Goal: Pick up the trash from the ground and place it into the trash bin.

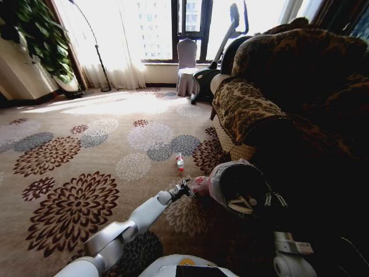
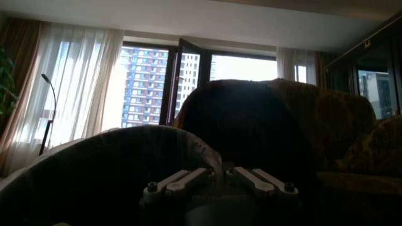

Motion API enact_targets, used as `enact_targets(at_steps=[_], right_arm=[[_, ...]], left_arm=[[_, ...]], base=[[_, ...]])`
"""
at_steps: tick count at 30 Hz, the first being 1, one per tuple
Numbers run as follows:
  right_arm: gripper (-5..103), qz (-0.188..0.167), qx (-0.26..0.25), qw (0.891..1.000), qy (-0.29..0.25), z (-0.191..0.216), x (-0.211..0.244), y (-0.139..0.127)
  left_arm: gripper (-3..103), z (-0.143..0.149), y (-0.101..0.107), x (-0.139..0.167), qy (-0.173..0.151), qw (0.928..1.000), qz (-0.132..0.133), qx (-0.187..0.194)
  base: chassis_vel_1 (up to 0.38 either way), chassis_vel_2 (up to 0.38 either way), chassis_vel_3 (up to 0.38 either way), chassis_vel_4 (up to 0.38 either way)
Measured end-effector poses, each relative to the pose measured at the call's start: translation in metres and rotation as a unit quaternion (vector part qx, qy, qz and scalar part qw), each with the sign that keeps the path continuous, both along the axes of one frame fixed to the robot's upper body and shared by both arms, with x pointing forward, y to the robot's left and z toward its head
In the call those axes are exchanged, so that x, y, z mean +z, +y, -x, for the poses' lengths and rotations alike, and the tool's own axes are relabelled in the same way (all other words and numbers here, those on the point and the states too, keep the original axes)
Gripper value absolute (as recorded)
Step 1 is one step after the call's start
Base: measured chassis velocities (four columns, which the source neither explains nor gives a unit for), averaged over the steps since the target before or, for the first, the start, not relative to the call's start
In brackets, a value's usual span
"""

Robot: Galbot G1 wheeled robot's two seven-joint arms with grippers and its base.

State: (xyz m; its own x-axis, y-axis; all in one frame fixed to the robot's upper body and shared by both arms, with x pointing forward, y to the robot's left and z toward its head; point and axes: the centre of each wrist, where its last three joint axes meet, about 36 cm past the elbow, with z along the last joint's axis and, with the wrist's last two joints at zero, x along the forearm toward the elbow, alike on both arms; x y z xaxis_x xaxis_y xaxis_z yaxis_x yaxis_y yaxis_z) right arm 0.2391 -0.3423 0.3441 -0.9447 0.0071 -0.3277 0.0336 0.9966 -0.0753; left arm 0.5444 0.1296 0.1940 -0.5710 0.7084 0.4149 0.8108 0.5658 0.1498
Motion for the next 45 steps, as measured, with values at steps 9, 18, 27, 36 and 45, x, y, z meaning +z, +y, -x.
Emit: enact_targets(at_steps=[9, 18, 27, 36, 45], right_arm=[[0, 0.003, -0.005, 1.000, 0.006, 0.010, -0.001, -0.003], [0, 0.002, 0.000, 1.000, 0.000, 0.005, 0.001, -0.001], [0, 0.000, 0.002, 1.000, 0.000, 0.003, 0.001, 0.001], [0, -0.002, 0.004, 1.000, -0.002, -0.002, 0.000, 0.002], [0, -0.003, 0.017, 1.000, -0.009, -0.022, 0.001, 0.004]], left_arm=[[93, -0.004, -0.036, -0.008, 0.016, 0.9997, 0.013, -0.011], [64, -0.003, -0.036, -0.010, 0.024, 0.9994, 0.024, 0.011], [31, 0.003, -0.020, -0.015, 0.027, 0.9988, 0.030, 0.028], [2, 0.015, 0.007, -0.002, 0.026, 0.9979, 0.049, 0.035], [0, 0.040, 0.064, 0.022, 0.013, 0.9937, 0.089, 0.066]], base=[[0.000, 0.000, 0.000, 0.000], [0.000, 0.000, 0.000, 0.000], [0.000, 0.000, 0.000, 0.000], [0.000, 0.000, 0.000, 0.000], [0.000, 0.000, 0.000, 0.000]])
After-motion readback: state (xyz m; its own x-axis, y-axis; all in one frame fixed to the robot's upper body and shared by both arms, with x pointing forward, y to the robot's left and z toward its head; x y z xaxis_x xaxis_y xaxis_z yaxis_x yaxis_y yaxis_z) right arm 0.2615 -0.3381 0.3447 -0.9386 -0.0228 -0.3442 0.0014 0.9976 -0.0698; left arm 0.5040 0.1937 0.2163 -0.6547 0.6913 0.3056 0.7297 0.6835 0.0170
